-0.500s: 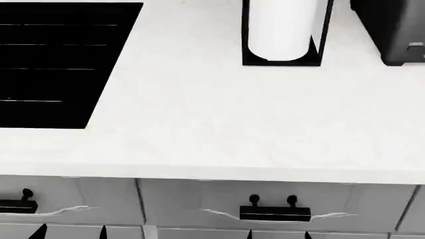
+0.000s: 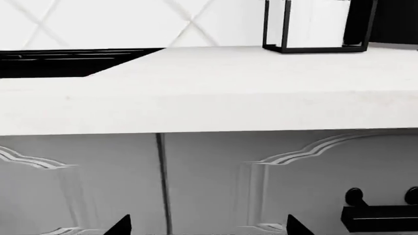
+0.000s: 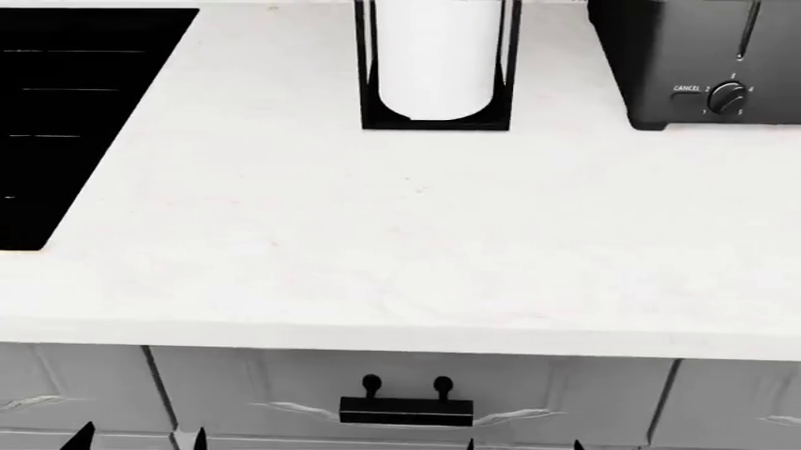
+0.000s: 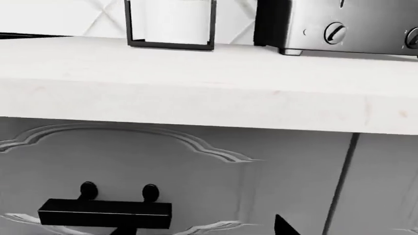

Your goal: Place the avocado, onion, tomato and bell pepper on the cutting board.

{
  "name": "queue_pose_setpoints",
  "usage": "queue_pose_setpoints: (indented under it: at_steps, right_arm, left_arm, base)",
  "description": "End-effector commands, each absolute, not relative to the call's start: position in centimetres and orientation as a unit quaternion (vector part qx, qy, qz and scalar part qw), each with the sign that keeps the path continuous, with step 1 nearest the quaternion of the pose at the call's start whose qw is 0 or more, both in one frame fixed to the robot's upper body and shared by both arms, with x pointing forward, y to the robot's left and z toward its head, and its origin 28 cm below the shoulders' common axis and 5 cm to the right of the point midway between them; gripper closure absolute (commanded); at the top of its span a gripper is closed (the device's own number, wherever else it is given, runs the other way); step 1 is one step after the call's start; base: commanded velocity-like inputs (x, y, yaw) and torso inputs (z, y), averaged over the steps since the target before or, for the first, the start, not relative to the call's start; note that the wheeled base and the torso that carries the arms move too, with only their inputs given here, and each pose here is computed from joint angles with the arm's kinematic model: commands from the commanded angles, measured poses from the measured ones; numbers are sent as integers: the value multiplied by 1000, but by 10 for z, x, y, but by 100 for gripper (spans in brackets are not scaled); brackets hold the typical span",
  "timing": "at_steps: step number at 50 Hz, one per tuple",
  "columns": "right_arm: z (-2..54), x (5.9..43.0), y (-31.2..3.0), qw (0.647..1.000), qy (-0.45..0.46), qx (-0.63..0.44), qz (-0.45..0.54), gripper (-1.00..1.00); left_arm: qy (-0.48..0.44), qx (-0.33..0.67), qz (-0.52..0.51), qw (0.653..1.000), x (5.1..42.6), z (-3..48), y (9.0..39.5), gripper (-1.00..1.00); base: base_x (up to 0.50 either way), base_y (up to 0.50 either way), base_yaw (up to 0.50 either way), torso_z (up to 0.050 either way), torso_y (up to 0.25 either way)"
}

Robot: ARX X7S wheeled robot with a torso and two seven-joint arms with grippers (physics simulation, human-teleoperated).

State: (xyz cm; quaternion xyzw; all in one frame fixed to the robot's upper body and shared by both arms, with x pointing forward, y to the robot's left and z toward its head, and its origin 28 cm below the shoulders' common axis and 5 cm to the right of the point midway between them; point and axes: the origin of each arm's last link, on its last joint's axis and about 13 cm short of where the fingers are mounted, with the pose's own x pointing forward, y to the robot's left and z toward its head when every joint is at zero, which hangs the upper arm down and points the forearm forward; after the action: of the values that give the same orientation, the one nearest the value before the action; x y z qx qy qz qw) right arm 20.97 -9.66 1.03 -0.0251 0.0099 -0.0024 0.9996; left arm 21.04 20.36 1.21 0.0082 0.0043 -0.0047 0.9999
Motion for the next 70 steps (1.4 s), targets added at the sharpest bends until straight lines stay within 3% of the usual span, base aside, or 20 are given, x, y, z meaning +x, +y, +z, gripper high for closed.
queue_pose_setpoints:
  at_steps: [1,70]
  right_arm:
    - [12,209,-94,999,-1,-40,1,-100]
    - [9,208,-95,999,7,-53,-3,-100]
  left_arm:
    - [2,15,0,1000,209,14,204,-100]
    - [14,22,0,1000,210,13,203,-100]
  base:
    - [0,438,0,0,0]
    - [0,490,0,0,0]
